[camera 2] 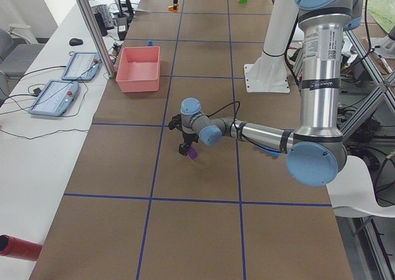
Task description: Put all blocks into box
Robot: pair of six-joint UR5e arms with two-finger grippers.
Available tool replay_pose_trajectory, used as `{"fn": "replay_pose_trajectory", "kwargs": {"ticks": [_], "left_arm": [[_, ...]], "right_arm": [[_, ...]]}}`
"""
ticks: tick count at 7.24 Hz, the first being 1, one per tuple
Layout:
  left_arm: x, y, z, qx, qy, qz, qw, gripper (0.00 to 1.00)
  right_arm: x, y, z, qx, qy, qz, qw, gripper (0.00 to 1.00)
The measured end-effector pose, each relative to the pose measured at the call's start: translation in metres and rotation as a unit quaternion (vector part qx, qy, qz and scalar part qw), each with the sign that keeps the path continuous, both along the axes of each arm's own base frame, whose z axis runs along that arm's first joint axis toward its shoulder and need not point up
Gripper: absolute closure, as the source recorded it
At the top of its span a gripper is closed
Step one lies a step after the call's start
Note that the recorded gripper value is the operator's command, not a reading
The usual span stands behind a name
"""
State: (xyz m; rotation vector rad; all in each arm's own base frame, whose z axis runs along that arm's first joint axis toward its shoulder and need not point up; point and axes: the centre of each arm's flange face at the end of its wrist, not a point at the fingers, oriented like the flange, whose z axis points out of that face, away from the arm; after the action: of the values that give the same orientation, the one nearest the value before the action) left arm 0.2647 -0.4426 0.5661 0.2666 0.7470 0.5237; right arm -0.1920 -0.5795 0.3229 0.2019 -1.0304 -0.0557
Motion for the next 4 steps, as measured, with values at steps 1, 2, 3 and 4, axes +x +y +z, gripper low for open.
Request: {"fn": "replay_pose_trajectory", "kwargs": {"ticks": [1, 2, 3, 4], "left_arm": [[0.004, -0.001, 0.003, -0.002, -0.002, 0.004, 1.0000, 0.58], [0.009, -0.001, 0.006, -0.003, -0.005, 0.007, 1.0000, 0.92], [0.012, -0.002, 0.009, -0.005, -0.006, 0.009, 0.9999, 1.00], [0.014, -0.001, 0.009, -0.006, -0.006, 0.011, 0.9999, 1.00]], "right_arm": [[-0.017, -0.009, -0.017, -0.006, -0.003, 0.004, 1.0000, 1.00], [-0.035, -0.019, -0.033, -0.008, -0.003, 0.009, 0.9999, 1.00], [-0.051, -0.032, -0.047, -0.008, 0.000, 0.011, 0.9999, 1.00], [-0.066, -0.048, -0.064, -0.004, 0.002, 0.013, 0.9999, 1.00]]}}
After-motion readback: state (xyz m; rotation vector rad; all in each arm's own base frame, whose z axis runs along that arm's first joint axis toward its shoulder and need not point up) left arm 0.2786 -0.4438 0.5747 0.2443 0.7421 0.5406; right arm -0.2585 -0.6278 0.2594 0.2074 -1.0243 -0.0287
